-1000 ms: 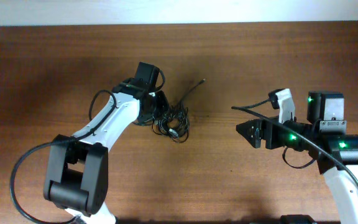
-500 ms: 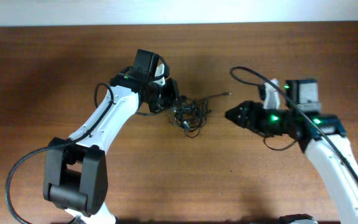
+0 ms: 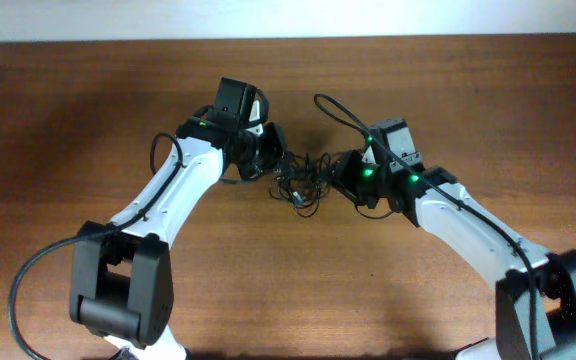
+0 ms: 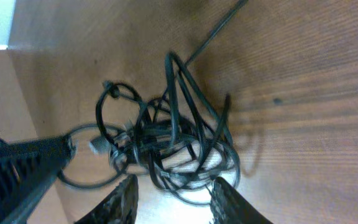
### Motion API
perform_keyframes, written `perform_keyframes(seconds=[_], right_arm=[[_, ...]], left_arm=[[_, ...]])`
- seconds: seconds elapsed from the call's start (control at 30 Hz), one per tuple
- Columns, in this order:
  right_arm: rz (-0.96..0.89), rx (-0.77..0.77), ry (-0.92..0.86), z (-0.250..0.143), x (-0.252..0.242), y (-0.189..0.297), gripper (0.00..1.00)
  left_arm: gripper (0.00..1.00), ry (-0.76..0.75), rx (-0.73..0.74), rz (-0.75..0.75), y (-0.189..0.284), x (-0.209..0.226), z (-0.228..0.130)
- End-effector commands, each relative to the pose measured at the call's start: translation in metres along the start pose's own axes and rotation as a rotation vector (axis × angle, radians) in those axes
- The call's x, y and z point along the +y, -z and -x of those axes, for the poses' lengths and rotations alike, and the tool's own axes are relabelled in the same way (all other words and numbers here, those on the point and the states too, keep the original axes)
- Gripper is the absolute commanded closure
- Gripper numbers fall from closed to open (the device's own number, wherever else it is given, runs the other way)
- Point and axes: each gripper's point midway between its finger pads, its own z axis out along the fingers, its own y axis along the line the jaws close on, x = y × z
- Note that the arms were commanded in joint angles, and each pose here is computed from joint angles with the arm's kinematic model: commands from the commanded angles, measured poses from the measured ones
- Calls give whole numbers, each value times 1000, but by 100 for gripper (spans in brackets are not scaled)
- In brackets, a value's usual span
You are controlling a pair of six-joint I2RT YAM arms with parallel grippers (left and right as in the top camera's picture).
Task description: Untangle cables
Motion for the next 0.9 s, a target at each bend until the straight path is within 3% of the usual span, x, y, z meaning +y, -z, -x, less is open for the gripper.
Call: perform_keyframes(seconds=[0.0,0.1,0.2,0.23,0.37,0.4,0.5,0.53,0.6,0.63,0.67,0.7,0.8,0.87], right_arm=[[-12,-9,-10,7,-5,-18,64],[-14,-8,33,8,-7,-24,67],[0,39,112,-1,-6,-22,92],[-1,43,123,-2,-6,-20,96],[14,20,269,-10,12,22,96],[6,27,288,-17,13,37,96],[-34,-37,343,-23,15,80,96],[-36,-47,345,-24,16,87,96],[-60,-21,331,-29,8,86,96],[-73,-3,324,-32,4,83,96],[-96,20,311,-33,-3,76,96],[-108,32,304,-35,-6,74,96],[-109,33,312,-34,-7,73,96],[-101,9,352,-26,4,80,68]], left_arm=[[100,-11,-41,-34,13,-15,7],[100,-12,-40,-34,13,-15,7],[100,-65,-52,-42,14,-18,9],[100,-94,-57,-45,14,-19,11],[100,-342,-51,-58,14,-22,8],[100,-461,-26,-102,17,-29,1],[97,-627,31,-168,25,-37,-19],[90,-635,45,-156,25,-33,-22],[67,-641,69,-139,25,-27,-27],[52,-634,72,-110,24,-22,-26],[21,-624,72,-63,23,-14,-25],[13,-620,78,-54,23,-11,-26],[17,-626,68,-59,23,-13,-24],[16,-637,50,-67,23,-16,-20]])
